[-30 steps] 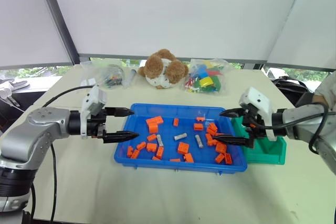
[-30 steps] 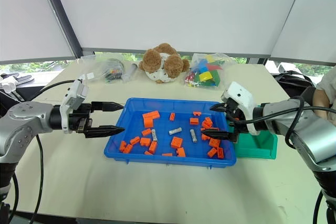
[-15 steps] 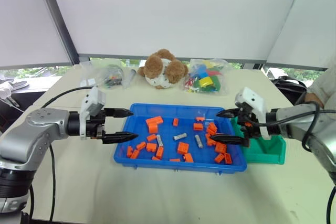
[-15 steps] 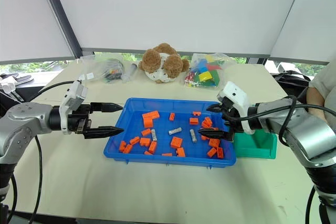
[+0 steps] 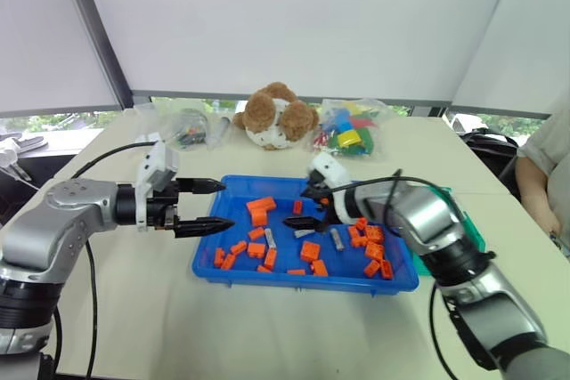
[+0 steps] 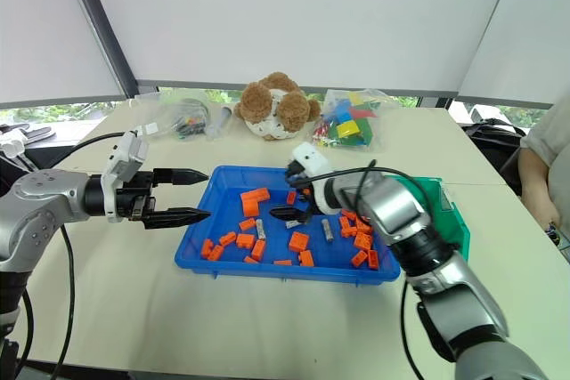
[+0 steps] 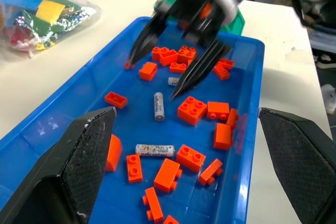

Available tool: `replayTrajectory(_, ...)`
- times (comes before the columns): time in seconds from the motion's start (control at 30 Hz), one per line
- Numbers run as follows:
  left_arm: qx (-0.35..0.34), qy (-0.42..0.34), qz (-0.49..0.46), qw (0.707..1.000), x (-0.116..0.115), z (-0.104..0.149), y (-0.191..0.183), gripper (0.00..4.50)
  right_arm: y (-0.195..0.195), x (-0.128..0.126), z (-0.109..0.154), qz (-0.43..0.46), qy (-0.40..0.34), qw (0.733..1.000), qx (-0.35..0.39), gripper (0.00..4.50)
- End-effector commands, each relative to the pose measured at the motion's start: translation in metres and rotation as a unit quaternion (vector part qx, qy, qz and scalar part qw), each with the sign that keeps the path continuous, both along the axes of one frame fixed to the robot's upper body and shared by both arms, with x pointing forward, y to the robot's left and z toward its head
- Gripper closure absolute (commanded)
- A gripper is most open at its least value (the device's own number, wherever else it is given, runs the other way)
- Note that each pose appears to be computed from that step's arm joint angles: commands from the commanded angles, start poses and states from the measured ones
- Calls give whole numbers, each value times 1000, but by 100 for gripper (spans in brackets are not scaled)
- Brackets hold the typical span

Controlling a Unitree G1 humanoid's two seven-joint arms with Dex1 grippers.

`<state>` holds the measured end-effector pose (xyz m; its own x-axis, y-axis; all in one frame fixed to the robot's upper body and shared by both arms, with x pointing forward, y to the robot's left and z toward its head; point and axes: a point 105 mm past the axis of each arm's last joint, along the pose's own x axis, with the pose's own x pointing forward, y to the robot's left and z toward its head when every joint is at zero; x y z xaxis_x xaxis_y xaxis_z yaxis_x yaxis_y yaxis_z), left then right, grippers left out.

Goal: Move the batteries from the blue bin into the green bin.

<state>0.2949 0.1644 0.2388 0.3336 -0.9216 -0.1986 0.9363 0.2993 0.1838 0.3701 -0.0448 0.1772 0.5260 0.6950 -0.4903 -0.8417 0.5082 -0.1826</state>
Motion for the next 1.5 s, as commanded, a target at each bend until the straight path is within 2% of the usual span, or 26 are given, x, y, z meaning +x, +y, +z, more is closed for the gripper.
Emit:
replayTrajectory(0.03,2,-35,3,999,-4,15,1,0,10,8,2,-10,-18,1000,-10,5)
replayTrajectory(0.33,1,-35,12,999,-7,12,1,0,24,5,-35,-29,-9,999,-44,5)
replayTrajectory(0.93,-4,-36,11,999,-6,11,-3,0,31,-3,-62,-21,-9,996,-91,5)
replayTrajectory(1.03,-3,-36,12,999,-6,11,-3,0,32,-4,-63,-20,-7,996,-91,91)
replayTrajectory(1.27,-1,-34,13,999,-7,10,-3,0,34,-8,-61,-8,2,996,-87,446)
replayTrajectory(1.4,-1,-32,11,999,-8,10,-3,0,35,-11,-26,-20,11,1000,-16,449)
replayTrajectory(1.5,-3,-27,8,1000,-8,8,-5,0,4,-4,36,-69,-52,996,40,449)
